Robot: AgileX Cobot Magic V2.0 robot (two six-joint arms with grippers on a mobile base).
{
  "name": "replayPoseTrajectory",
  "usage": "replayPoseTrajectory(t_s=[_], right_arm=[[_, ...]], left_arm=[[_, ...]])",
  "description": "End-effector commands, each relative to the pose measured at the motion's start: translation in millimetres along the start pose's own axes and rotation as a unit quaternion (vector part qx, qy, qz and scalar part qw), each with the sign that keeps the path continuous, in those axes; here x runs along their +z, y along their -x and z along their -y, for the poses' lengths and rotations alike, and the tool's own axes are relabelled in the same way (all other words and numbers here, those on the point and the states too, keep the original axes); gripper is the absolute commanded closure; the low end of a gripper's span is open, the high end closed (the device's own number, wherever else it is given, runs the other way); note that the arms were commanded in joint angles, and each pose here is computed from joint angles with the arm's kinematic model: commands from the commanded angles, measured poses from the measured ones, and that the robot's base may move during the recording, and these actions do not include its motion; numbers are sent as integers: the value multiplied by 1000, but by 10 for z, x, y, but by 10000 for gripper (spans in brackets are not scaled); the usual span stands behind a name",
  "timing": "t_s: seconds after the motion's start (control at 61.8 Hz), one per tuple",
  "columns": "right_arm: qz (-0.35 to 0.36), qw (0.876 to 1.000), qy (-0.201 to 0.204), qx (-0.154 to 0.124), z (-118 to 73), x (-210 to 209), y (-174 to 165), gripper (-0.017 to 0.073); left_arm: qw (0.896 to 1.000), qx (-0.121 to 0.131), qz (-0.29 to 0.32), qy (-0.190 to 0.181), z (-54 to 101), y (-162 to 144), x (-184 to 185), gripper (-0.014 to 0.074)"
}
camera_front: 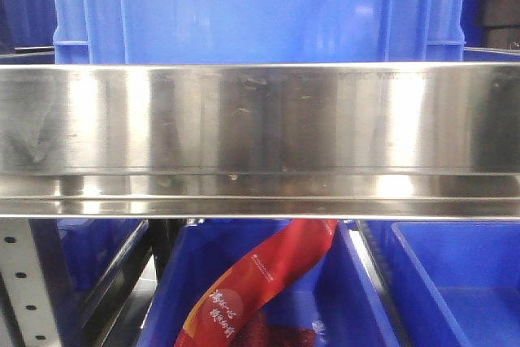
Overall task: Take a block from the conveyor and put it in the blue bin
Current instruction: 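Lower both blocks into a blue bin and open both grippers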
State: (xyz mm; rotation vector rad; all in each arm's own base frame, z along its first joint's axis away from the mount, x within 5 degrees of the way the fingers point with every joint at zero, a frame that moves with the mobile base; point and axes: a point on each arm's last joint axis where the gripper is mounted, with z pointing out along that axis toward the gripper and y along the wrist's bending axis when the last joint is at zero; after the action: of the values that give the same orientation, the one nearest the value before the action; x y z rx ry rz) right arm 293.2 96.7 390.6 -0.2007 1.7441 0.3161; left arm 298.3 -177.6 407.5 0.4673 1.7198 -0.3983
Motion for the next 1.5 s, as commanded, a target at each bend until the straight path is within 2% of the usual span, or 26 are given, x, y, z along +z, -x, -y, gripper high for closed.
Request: replayPoseTrajectory(t_s=[0.0,0.081,0.129,0.194,0.275,0.34,0.42,0.485,0.55,0.631,0.792,1.003,1.181,1.488], right_arm=[[18,1000,0,0,-3,14,52,82],[17,1000,-1,0,-2,17,50,4],[17,1000,-1,0,-2,17,50,-3],[17,1000,-1,0,-2,17,50,6],[19,1000,0,0,-3,5,59,50],[27,1000,0,0,-8,-48,101,146],[36,999,1,-1,-13,-100,142,305],[41,999,1,-1,-15,-122,163,477],[44,999,1,-1,-14,-123,168,604],[44,999,0,0,-8,-123,168,728],[44,999,-16,2,91,-253,233,727],[55,997,-55,7,283,-655,132,727],[40,997,-67,9,301,-1025,-248,727],[43,997,-67,9,252,-1670,-975,727]], left_arm=[[1000,-2,15,-3,19,69,-27,263],[1000,-6,8,-4,21,58,-27,103],[1000,-12,7,-5,23,55,-27,64],[1000,-19,6,-6,25,54,-27,53],[1000,-20,6,-6,25,58,-34,85],[1000,-19,9,-7,26,89,-84,180],[1000,-20,15,-7,27,137,-155,376],[999,-20,24,-7,27,176,-200,561],[999,-20,29,-7,27,191,-214,696],[999,-16,27,-7,26,187,-214,704],[1000,-19,18,10,-86,240,-367,704],[995,-33,71,56,-325,301,-912,704],[994,-37,62,87,-393,-77,-1378,704],[992,-42,69,94,-271,-960,-1957,704]])
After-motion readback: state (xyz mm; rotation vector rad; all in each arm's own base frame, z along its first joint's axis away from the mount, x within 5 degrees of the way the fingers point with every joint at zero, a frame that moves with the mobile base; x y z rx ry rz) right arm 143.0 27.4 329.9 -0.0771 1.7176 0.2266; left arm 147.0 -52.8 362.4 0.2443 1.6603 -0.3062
